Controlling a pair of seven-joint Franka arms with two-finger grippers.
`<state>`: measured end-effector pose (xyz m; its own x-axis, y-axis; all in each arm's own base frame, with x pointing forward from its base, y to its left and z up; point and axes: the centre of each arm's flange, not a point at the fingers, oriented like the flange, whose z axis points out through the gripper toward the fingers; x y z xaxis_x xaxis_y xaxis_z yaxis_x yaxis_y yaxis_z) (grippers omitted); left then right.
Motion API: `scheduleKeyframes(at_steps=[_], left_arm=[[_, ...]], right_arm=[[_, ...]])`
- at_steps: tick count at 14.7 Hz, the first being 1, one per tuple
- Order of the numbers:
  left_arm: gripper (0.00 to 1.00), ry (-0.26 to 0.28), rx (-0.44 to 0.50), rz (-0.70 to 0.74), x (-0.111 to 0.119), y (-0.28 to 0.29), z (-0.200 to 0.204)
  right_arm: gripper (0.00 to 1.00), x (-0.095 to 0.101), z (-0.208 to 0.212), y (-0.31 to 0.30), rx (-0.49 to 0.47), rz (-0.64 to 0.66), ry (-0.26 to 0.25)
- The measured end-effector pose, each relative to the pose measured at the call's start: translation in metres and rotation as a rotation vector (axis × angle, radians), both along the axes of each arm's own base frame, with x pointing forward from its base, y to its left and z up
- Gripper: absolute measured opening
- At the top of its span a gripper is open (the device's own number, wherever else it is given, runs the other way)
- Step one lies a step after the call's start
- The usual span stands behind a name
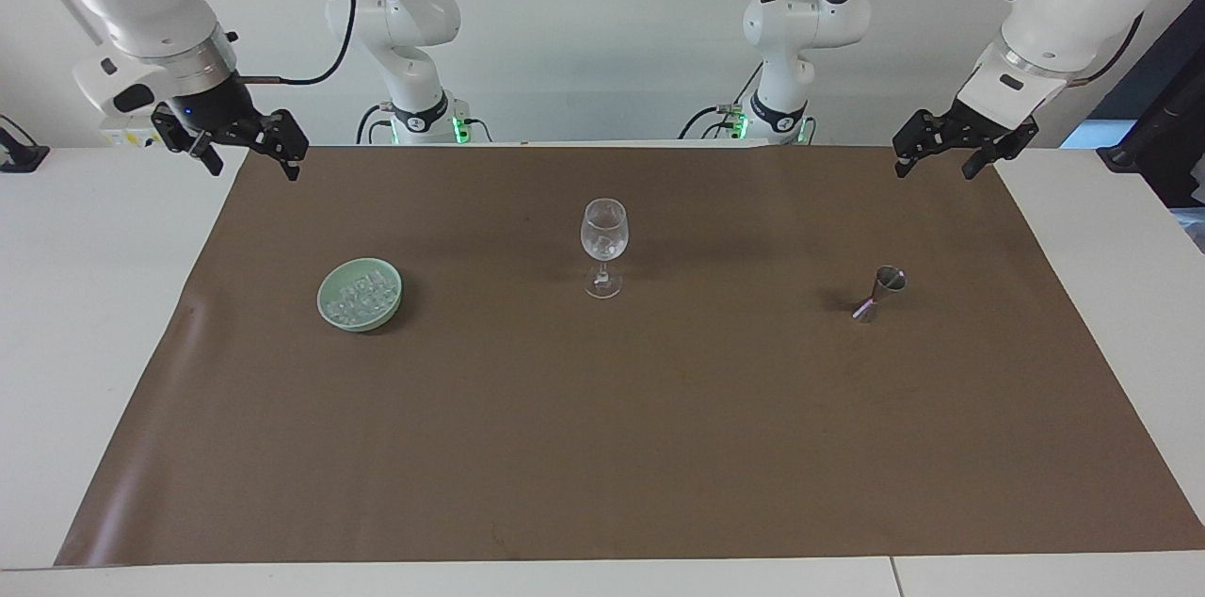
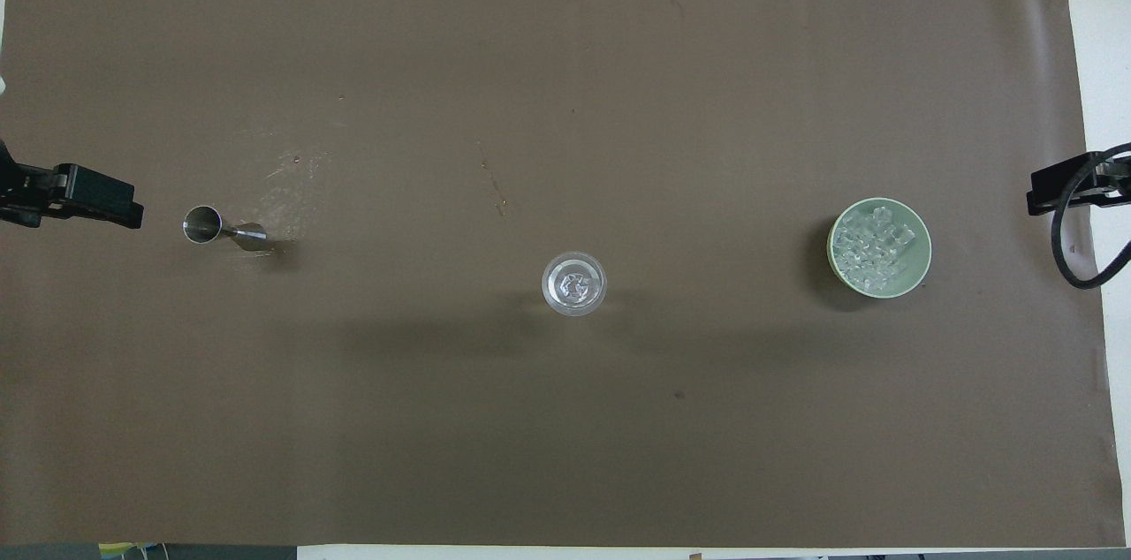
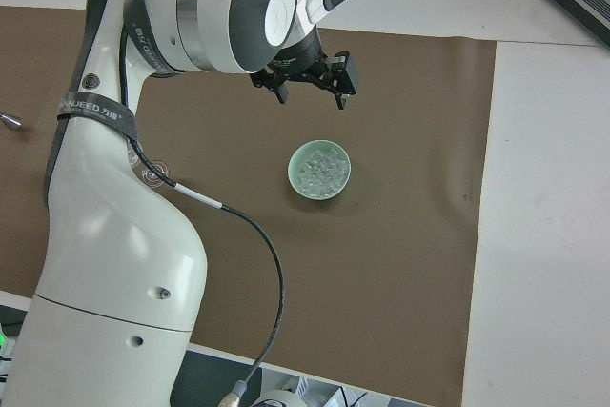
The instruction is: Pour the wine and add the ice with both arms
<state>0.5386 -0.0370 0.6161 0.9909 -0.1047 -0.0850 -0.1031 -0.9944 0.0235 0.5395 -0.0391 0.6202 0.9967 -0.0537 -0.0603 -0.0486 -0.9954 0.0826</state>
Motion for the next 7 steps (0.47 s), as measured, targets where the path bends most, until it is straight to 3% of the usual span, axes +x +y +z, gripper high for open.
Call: scheduleKeyframes(at_steps=[7], left_arm=[[1.00,0.003,0.000,0.007,0.0001,0.0038,-0.0012]], right_arm=[[1.00,0.0014,0.0013,0.0013,0.012,0.000,-0.004]])
